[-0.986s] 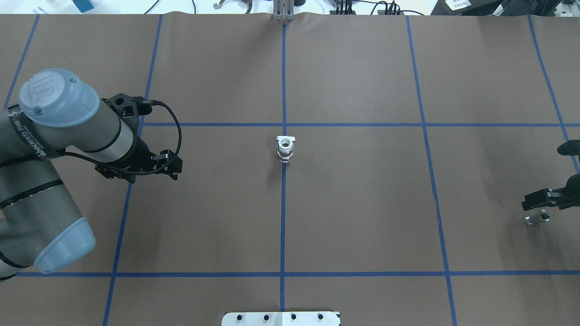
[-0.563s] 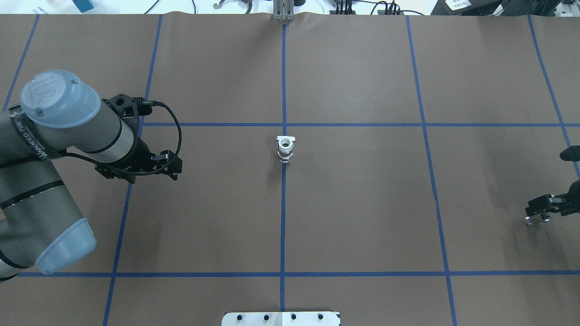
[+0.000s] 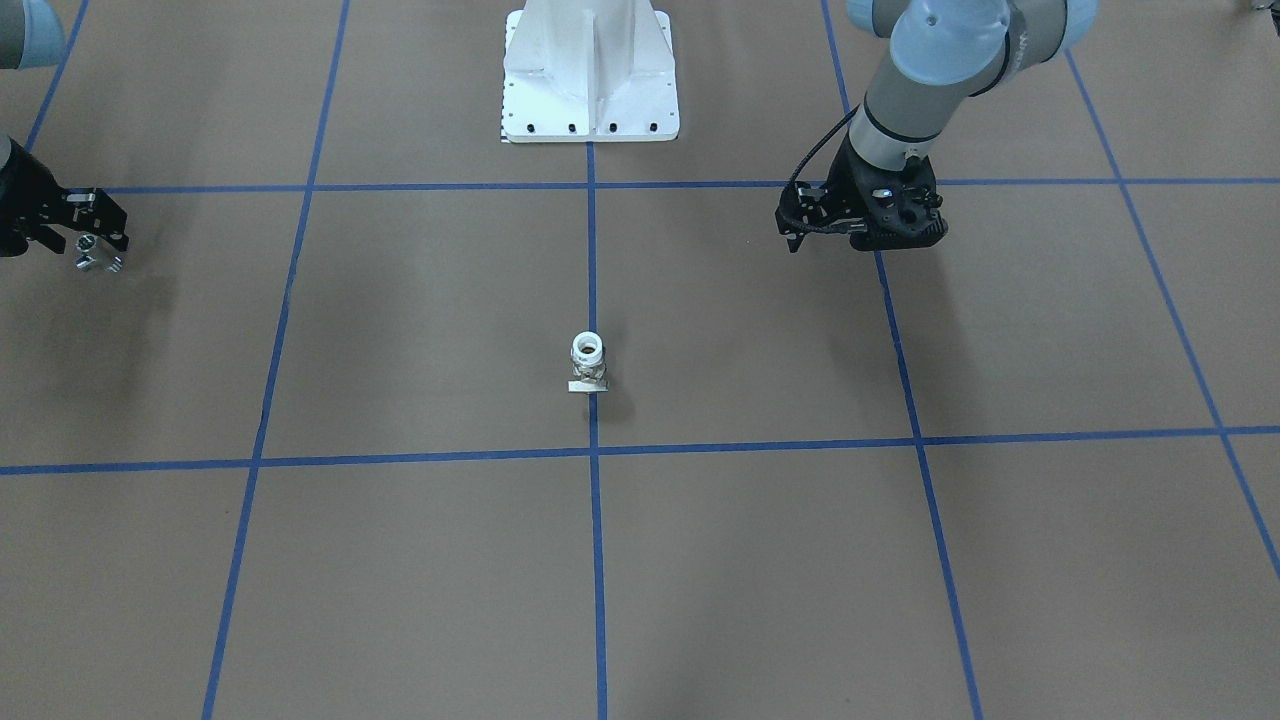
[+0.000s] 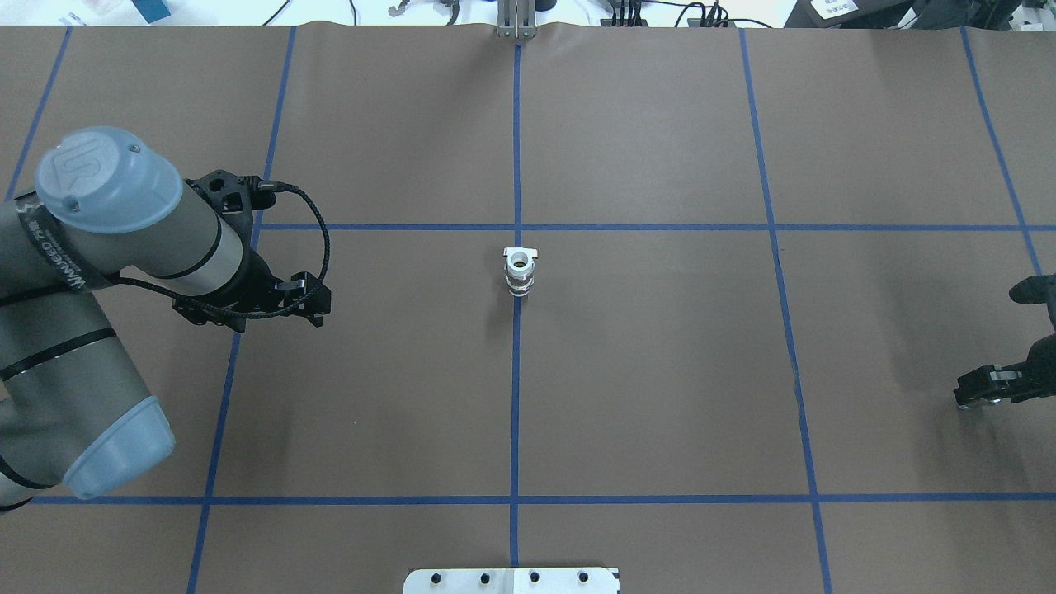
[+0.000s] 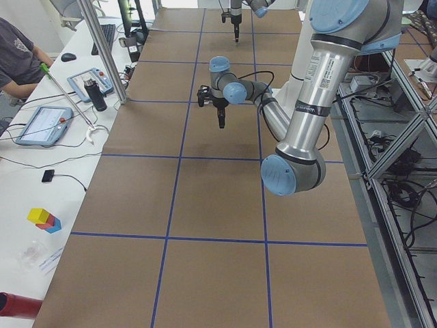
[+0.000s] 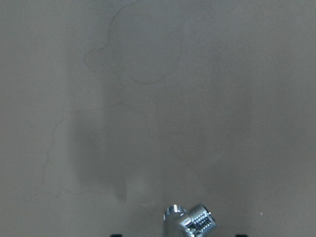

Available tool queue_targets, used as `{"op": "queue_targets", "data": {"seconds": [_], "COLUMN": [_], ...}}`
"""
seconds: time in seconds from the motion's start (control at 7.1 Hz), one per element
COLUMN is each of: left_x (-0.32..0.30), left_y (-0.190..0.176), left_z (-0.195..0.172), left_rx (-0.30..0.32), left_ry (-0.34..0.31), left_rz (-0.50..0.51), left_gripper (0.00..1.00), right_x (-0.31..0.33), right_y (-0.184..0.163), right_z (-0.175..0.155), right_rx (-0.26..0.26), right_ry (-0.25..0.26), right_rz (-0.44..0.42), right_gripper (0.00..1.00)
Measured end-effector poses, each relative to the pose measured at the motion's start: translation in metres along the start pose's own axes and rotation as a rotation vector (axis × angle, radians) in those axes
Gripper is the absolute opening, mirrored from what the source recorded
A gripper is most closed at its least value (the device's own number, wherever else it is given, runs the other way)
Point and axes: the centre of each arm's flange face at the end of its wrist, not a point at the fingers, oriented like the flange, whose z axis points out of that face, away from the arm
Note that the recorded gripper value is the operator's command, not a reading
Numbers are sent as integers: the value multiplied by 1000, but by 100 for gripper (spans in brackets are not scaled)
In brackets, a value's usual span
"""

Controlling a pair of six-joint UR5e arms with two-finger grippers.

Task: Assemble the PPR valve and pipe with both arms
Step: 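Grasp the chrome threaded fitting with the right gripper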

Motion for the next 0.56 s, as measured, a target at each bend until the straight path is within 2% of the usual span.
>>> {"op": "queue_targets", "data": {"seconds": [0.14, 0.28, 0.56], "left_x": [0, -1, -1], "left_y": [0, 0, 0], "left_z": [0, -1, -1], "left_rx": [4, 5, 6], "left_ry": [-1, -2, -2], "left_rz": [-1, -2, -3], "left_gripper": [99, 99, 100], "right_x": [1, 2, 4], "right_y": [1, 3, 4], "right_z": [0, 1, 0], "right_rx": [-2, -6, -10], "right_ry": [1, 1, 0], "right_rz": [0, 2, 4], "right_gripper": [17, 0, 0]}}
